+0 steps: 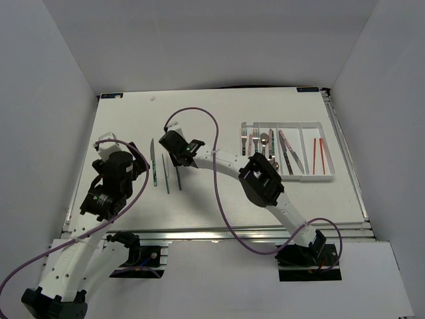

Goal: Sort the eating utensils into containers

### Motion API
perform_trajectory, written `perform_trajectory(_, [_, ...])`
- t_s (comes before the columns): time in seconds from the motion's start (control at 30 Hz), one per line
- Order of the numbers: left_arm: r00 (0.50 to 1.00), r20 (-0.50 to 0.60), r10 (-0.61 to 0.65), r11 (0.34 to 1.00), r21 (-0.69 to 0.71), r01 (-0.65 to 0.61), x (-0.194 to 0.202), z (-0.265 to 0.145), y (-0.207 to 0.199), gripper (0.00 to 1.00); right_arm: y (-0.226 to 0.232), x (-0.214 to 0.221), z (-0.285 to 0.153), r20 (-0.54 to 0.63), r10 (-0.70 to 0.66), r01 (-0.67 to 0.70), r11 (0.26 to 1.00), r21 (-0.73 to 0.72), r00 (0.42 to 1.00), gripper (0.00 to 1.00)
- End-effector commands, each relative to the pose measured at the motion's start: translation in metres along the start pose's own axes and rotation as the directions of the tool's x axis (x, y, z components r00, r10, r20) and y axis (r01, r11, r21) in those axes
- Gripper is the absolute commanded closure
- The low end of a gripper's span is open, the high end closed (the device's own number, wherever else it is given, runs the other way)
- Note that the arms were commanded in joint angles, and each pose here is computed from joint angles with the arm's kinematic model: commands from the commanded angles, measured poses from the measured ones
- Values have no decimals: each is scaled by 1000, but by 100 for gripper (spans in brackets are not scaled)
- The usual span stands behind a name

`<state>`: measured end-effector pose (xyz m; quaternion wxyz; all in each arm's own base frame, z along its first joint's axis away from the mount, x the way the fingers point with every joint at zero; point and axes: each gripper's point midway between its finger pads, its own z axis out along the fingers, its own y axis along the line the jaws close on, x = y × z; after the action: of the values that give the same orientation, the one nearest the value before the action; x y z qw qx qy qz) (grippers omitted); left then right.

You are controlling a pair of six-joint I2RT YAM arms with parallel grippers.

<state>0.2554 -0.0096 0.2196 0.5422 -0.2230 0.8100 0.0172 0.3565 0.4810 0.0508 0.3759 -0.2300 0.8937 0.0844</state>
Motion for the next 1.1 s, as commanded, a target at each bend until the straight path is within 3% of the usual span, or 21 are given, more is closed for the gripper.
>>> perform_trajectory(0.0, [1000,18,-12,1000,11,12,-6,-5,-1,2,8,-7,4,22,17,-17,1000,-12,1000,61])
perform_trajectory(0.37, [1000,17,-12,1000,17,12,-6,-5,-2,2,0,28,23,-76,-1,2,1000,19,997,65])
perform_trajectory(0.53, [1000,18,-13,1000,19,13,-6,-5,-2,2,-35,51,10,-128,39,-31,997,67,991,77])
perform_trajectory(0.57, [1000,19,-14,1000,19,14,-7,-5,-2,2,-42,54,8,-137,41,-30,996,83,990,85])
perform_trajectory(0.73, [1000,20,-16,1000,22,15,-7,-6,-2,2,-69,77,-10,-230,15,-1,998,62,973,100])
perform_trajectory(0.87, [1000,19,-14,1000,26,13,-7,-6,-3,2,-84,64,-34,-212,6,-17,998,-52,977,100])
perform_trajectory(0.93, [1000,16,-12,1000,26,11,-6,-5,-3,2,-84,32,-58,-136,25,-43,990,-131,990,100])
perform_trajectory(1.07, [1000,19,-16,999,34,15,-7,-7,-4,2,-135,-9,-97,-32,69,-73,985,-158,997,100])
